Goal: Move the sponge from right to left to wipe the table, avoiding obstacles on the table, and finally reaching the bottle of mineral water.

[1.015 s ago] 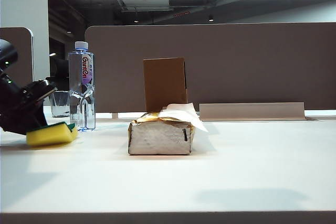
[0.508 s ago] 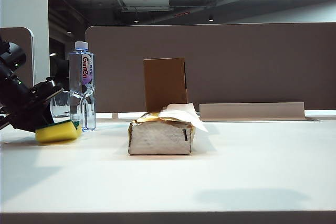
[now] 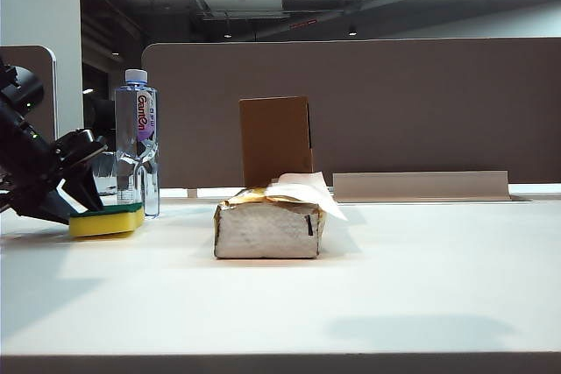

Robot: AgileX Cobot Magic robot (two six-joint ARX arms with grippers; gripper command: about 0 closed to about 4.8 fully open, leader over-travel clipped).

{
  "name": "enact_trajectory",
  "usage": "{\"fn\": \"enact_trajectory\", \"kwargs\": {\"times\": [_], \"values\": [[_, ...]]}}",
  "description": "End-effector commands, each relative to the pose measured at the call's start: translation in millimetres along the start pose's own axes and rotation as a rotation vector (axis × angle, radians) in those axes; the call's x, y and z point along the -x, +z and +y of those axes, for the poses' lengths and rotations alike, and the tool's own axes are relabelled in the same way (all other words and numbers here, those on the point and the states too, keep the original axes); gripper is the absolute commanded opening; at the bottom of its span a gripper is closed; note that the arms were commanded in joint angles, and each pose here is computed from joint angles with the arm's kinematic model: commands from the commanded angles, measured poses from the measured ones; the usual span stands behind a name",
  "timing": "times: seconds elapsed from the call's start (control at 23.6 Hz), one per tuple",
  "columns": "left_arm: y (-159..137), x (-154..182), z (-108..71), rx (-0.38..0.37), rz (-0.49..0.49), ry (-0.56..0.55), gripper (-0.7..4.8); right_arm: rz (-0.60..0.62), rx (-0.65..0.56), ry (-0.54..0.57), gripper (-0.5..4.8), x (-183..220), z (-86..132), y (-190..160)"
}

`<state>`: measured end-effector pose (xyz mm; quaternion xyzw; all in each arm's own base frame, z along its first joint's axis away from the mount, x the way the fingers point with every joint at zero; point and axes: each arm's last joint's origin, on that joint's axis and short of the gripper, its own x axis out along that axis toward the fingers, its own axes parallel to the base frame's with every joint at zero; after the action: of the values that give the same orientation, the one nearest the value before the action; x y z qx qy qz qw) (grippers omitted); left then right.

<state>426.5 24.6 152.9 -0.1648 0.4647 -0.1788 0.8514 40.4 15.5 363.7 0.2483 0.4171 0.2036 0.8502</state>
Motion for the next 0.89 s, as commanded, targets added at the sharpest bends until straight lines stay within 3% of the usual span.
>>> {"fn": "enact_trajectory", "kwargs": {"times": [0.04,0.21,0.47,0.55,0.63,0.89], "values": [[-8,-4,5.7,0.032,0.051,0.054,1.57,-0.007,0.004,0.005,2.39,1,1,0],[-9,-3,4.6,0.04,0.065,0.024,2.39,-0.007,0.004,0.005,2.39,1,1,0],[-10,-1,3.0,0.054,0.1,0.008,2.5,-0.007,0.004,0.005,2.39,1,1,0],[-6,2,0.1,0.05,0.091,-0.016,3.3,-0.007,0.005,0.005,2.39,1,1,0],[-3,6,-1.9,0.045,0.083,-0.013,3.7,-0.007,0.005,0.005,2.39,1,1,0],[8,19,-10.4,0.027,0.053,-0.013,3.75,-0.007,0.005,0.005,2.39,1,1,0]]}}
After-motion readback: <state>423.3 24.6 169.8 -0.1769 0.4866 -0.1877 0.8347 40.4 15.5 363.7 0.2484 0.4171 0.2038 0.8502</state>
